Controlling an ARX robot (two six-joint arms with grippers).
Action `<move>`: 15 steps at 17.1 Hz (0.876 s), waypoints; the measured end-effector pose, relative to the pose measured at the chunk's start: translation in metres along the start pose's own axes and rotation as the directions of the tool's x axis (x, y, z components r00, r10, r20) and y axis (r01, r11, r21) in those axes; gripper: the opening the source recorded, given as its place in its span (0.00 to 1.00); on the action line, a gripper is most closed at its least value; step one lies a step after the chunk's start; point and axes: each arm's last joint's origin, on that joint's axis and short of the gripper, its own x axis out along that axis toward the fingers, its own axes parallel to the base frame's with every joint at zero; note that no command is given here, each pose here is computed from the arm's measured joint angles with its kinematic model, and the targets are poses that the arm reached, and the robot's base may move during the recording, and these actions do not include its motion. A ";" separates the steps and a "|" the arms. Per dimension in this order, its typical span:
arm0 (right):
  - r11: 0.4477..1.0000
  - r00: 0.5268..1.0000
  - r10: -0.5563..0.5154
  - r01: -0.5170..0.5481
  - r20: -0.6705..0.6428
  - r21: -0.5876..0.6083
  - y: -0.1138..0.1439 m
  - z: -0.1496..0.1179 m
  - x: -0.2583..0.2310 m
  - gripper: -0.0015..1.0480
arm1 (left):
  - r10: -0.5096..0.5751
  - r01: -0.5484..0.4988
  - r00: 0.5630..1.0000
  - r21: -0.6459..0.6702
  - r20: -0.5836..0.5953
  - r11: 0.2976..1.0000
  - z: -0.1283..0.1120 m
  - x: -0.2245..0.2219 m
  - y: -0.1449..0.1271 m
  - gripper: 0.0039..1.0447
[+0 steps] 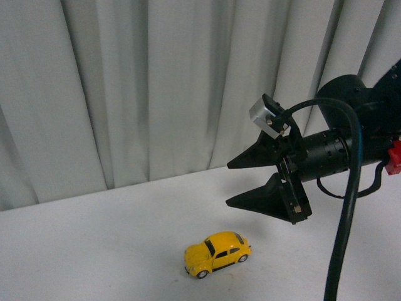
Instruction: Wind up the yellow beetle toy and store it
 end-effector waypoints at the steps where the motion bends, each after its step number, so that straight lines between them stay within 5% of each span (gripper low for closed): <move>1: 0.998 0.998 0.036 -0.038 -0.044 -0.053 -0.002 -0.002 0.005 0.94 | 0.000 0.000 1.000 0.000 0.000 1.000 0.000 0.000 0.000 0.94; 9: 0.919 0.925 0.227 -0.307 -0.303 -0.249 0.000 -0.027 0.047 0.94 | 0.000 0.000 1.000 0.000 0.000 1.000 0.000 0.000 0.000 0.94; 15: 0.881 0.890 0.247 -0.370 -0.382 -0.294 -0.009 -0.028 0.061 0.94 | 0.000 0.000 1.000 0.000 0.000 1.000 0.000 0.000 0.000 0.94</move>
